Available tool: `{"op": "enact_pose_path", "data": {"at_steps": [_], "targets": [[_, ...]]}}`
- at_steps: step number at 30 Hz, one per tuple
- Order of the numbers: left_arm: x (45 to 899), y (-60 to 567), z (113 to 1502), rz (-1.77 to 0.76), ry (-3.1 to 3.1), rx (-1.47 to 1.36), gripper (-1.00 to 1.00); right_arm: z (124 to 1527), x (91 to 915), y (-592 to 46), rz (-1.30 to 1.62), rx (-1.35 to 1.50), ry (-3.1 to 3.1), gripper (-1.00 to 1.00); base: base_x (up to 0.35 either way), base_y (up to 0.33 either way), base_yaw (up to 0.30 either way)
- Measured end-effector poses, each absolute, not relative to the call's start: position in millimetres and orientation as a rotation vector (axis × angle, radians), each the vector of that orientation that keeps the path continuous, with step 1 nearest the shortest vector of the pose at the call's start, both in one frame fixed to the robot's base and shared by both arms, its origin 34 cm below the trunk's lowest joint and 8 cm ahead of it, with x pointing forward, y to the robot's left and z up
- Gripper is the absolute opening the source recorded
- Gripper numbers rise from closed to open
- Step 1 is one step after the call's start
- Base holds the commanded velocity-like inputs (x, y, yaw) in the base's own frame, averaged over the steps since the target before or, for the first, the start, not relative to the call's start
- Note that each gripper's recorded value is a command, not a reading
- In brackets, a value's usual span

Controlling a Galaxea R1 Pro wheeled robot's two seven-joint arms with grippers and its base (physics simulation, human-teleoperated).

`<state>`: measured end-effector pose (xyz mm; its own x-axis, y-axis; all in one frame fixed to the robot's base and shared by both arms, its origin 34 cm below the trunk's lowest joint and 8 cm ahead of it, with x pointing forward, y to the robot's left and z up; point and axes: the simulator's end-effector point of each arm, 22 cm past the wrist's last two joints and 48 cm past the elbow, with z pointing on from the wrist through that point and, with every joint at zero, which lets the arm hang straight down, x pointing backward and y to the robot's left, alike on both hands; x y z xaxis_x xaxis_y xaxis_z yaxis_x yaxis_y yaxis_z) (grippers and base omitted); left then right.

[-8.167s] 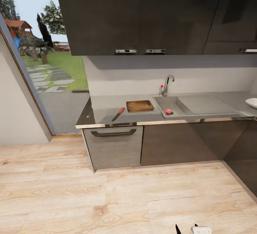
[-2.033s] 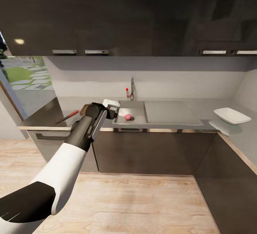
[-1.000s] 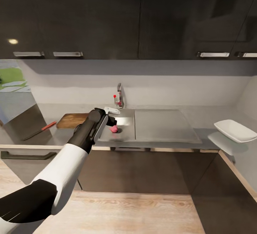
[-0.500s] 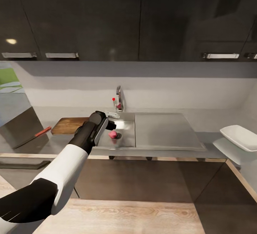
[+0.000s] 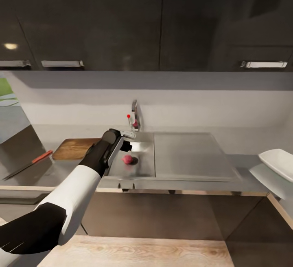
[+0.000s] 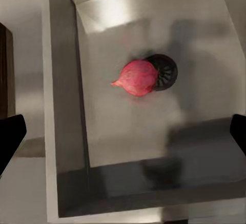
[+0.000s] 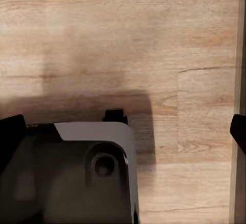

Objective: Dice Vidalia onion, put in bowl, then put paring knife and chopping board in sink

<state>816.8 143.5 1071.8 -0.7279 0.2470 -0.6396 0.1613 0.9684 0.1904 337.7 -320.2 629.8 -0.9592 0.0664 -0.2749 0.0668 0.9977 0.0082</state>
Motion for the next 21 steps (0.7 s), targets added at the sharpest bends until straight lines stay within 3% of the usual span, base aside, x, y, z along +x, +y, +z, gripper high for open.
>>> {"op": "enact_pose_path", "data": {"at_steps": [8, 21], "targets": [[819, 144, 1058, 0.155, 2.407, 0.284, 1.0, 627, 332, -321, -0.004, 0.099, 2.88, 1.0, 0.305, 0.0, 0.0], [814, 146, 1026, 0.158, 2.469, 0.293, 1.0, 622, 324, -323, -0.008, 0.1, 2.903, 1.0, 0.03, 0.0, 0.0]]}}
